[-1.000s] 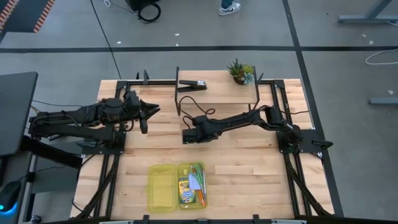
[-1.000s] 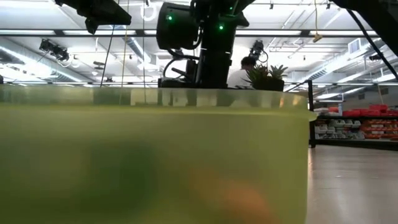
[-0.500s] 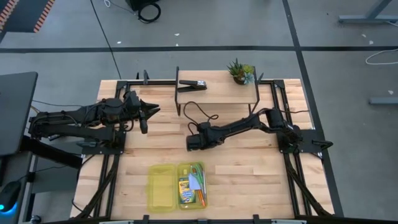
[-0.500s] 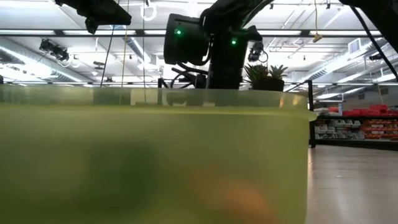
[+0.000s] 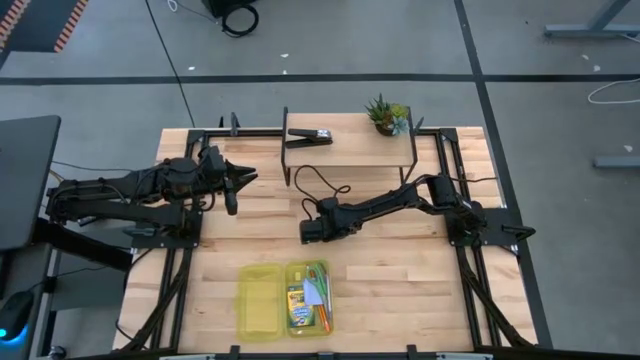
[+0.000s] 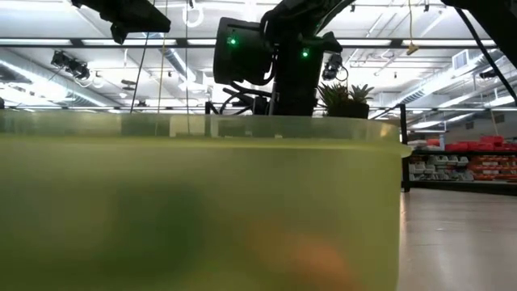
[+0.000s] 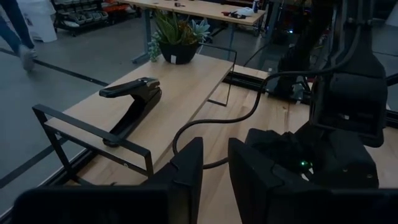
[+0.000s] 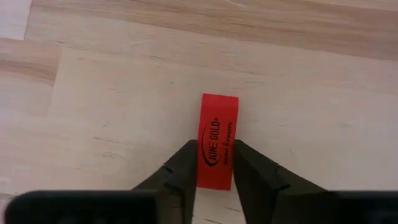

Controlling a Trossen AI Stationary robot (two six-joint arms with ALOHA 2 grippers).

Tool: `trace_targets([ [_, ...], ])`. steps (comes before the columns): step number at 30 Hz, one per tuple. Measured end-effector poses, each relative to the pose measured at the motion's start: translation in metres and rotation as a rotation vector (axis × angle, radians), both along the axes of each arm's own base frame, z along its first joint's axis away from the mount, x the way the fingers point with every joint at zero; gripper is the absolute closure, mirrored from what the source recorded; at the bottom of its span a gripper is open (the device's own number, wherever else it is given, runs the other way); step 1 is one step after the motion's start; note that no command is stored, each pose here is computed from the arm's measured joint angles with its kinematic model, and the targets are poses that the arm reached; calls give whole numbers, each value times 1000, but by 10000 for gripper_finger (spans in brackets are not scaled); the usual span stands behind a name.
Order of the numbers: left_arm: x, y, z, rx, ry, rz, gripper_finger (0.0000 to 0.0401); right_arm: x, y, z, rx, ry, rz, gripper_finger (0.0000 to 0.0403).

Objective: Pack school essentials
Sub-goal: Put the red eraser into the yellow supply box

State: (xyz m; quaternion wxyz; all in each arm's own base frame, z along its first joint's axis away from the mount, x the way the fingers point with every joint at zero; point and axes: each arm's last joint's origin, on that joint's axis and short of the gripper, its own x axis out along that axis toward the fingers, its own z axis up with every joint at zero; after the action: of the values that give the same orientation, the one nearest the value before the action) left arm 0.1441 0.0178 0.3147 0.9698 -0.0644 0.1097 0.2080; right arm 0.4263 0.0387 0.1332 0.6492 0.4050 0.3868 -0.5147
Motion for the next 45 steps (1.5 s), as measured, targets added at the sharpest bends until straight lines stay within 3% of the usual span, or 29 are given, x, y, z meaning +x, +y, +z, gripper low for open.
trace_targets([
  [6,0,0,0,0,0,0,316,0,0,1,2,18,53,341],
  [13,0,0,0,0,0,0,319,10,7,15,39,23,208,343],
  [22,0,0,-1,0,16,0,310,27,23,55,119,14,634,341],
  [31,-1,0,-3,-2,30,0,310,42,56,103,31,-139,1108,341],
  [37,-1,0,-3,-1,31,0,308,43,87,94,-43,-215,1277,341],
  [45,-1,0,-3,-2,30,0,309,36,98,52,-61,-226,1286,339],
])
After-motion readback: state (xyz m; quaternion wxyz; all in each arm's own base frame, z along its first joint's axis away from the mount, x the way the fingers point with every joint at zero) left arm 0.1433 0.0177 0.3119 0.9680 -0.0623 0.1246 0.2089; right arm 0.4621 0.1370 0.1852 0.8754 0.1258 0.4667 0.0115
